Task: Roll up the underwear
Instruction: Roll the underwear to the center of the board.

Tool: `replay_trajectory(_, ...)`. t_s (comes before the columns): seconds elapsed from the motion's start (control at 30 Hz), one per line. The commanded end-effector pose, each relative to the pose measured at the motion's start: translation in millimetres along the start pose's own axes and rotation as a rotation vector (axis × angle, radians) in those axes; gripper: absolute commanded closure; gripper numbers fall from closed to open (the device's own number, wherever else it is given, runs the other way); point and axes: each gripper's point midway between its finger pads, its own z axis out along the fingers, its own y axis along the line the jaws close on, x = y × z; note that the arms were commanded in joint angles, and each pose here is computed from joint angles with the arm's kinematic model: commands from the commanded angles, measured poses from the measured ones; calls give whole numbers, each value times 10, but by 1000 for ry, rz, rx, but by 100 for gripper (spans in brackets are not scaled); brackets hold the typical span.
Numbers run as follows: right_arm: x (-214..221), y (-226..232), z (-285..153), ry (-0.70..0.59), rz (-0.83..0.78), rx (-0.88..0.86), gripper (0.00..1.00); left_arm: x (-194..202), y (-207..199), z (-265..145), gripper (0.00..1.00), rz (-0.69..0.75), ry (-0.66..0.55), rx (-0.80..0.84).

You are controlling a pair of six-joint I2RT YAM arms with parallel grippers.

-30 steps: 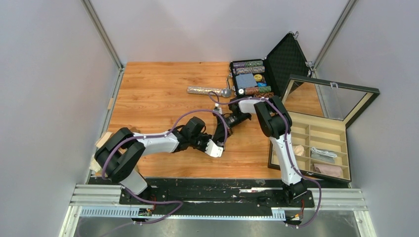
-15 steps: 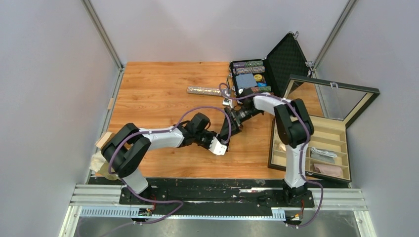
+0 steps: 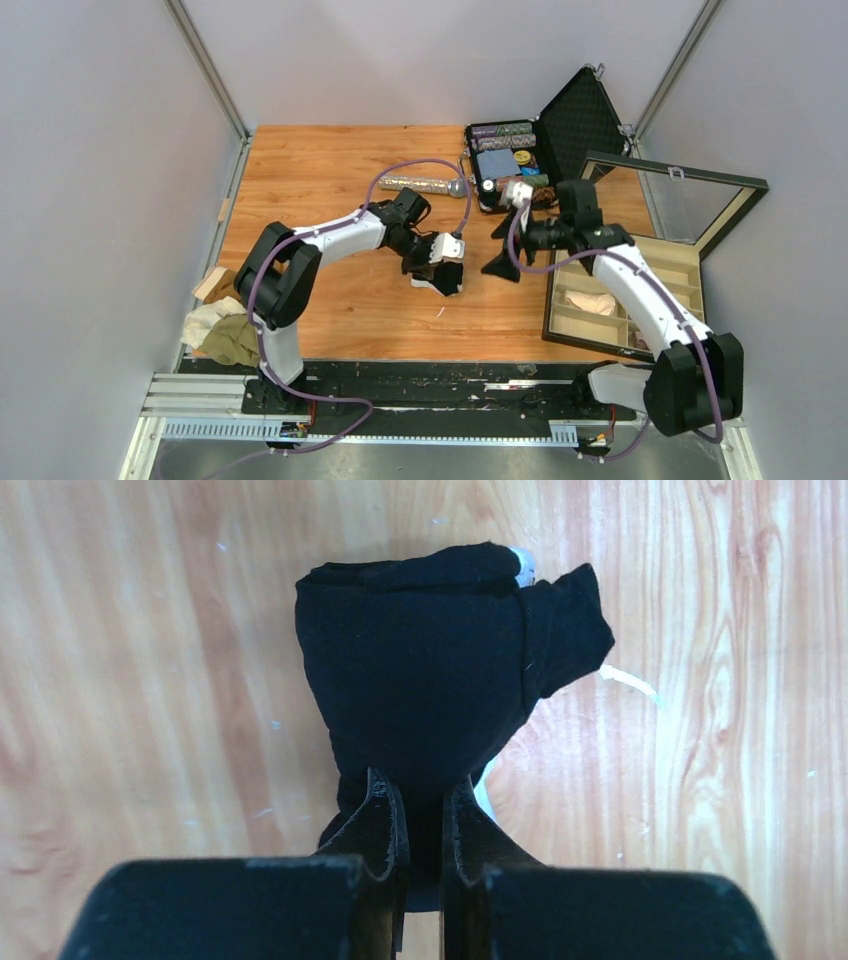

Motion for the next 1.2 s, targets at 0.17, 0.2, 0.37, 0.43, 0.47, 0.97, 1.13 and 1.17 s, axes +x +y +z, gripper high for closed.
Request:
replay_trajectory(0.17,421,162,648,76,-477,-83,25,-5,-77,138,100,-277,12,56)
replay_trajectory(0.2,423,168,722,75,-520,-83,26,3,-82,155,100,-296,13,59)
replay_trajectory(0.37,429,237,1037,84,-653,-138,24,22,-131,184,100,-364,16,68)
replay_trajectory(0.43,438,247,1131,94,-651,-159,23,23,-150,187,100,-383,11,64)
replay_trajectory(0.47,454,240,1172,104,-655,-162,23,25,-162,186,100,-397,10,62)
replay_trajectory(0.97,656,420,1013,145,-714,-176,33,-25,-310,186,100,-556,-77,149)
replay_trajectory(1.13,643,668,956,67,-695,-256,29,-9,-297,176,100,-565,-85,155)
replay_trajectory(1.17,648,649,1005,74,-687,-250,30,-12,-294,176,100,-565,-87,155)
